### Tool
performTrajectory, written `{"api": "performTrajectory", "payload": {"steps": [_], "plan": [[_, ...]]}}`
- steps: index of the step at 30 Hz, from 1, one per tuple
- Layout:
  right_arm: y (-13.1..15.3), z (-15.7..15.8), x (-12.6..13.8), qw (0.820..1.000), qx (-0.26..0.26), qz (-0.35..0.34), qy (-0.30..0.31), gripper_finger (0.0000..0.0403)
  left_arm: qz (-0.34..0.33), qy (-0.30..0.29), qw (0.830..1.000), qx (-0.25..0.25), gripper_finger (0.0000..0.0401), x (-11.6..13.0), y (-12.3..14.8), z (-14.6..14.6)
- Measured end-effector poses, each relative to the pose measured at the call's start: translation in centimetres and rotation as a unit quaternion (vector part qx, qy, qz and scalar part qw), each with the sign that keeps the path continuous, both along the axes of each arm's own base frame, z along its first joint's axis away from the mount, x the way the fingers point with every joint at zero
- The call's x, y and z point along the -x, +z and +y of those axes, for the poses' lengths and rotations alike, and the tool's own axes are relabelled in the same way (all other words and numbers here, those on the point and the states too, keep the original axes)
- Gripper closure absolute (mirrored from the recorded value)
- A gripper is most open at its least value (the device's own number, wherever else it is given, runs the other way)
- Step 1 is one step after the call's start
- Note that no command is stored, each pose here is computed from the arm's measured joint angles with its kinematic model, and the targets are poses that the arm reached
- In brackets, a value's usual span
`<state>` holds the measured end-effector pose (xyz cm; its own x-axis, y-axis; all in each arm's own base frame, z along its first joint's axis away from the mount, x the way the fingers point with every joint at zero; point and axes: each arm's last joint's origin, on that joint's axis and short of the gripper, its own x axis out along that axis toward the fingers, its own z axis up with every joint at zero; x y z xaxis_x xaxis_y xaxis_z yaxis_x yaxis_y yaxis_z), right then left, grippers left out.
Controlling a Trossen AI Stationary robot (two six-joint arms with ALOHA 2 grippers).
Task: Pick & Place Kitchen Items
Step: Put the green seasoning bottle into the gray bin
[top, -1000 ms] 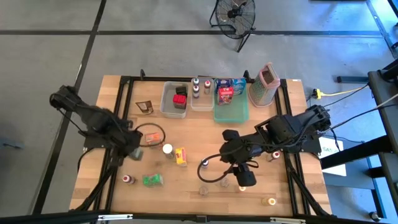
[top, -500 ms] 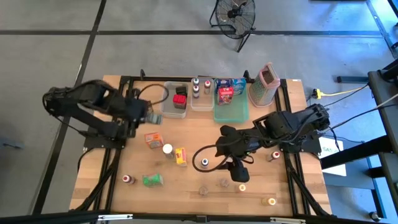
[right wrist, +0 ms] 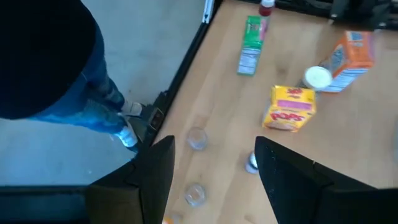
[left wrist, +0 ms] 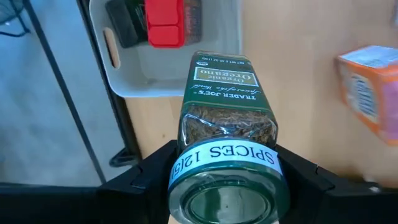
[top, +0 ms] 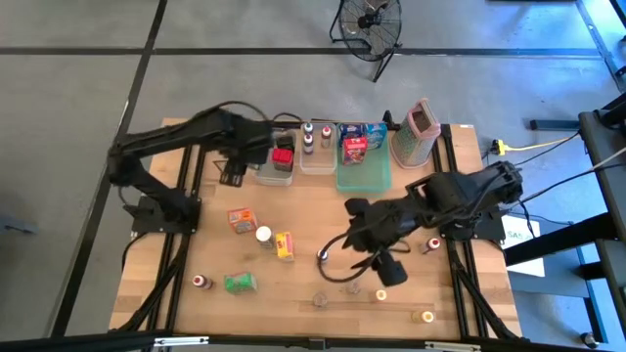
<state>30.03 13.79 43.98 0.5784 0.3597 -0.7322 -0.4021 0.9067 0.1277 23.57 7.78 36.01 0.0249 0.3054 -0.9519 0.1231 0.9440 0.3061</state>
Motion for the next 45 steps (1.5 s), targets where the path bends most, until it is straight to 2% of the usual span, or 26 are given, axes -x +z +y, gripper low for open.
{"api": "performTrajectory", "payload": {"steps": [6, 11, 13, 16, 24, 32, 35, 41, 45], "plan": [[1.0, -1.4, 1.2, 1.000, 0.020, -0.017, 0.014, 0.0179, 0.017, -0.015, 1.000, -0.004, 0.0200, -3.4, -0.1, 3.4], [0.8, -1.7, 1.5, 0.999, 0.042, -0.004, 0.023, 0.0179, 0.020, -0.012, 1.000, -0.016, 0.0200, -4.7, 0.2, 6.4], [0.7, -1.8, 1.7, 0.999, 0.047, 0.006, 0.027, 0.0178, 0.018, 0.003, 1.000, -0.002, 0.0200, -4.6, 0.0, 7.7], [0.5, -1.8, 1.9, 0.998, 0.051, 0.018, 0.032, 0.0178, -0.001, 0.025, 0.998, 0.053, 0.0200, -3.9, -0.6, 9.3], [0.9, -2.3, 3.2, 0.996, 0.062, 0.029, 0.053, 0.0178, 0.014, 0.052, 0.998, 0.045, 0.0200, -2.8, -1.0, 11.0], [1.1, -4.0, 3.3, 0.995, 0.081, 0.031, 0.057, 0.0178, 0.052, 0.037, 0.997, 0.051, 0.0200, -4.1, -2.9, 11.8], [1.1, -4.8, 3.4, 0.994, 0.088, 0.034, 0.055, 0.0178, 0.062, 0.055, 0.996, 0.042, 0.0200, -4.2, -3.4, 12.3], [1.8, -7.0, 3.8, 0.997, 0.054, 0.032, 0.051, 0.0178, 0.069, 0.059, 0.995, 0.037, 0.0200, -3.7, -3.4, 13.0], [2.0, -7.9, 4.2, 0.997, 0.056, 0.038, 0.038, 0.0178, 0.047, 0.074, 0.995, 0.056, 0.0200, -3.3, -3.5, 13.7]]}}
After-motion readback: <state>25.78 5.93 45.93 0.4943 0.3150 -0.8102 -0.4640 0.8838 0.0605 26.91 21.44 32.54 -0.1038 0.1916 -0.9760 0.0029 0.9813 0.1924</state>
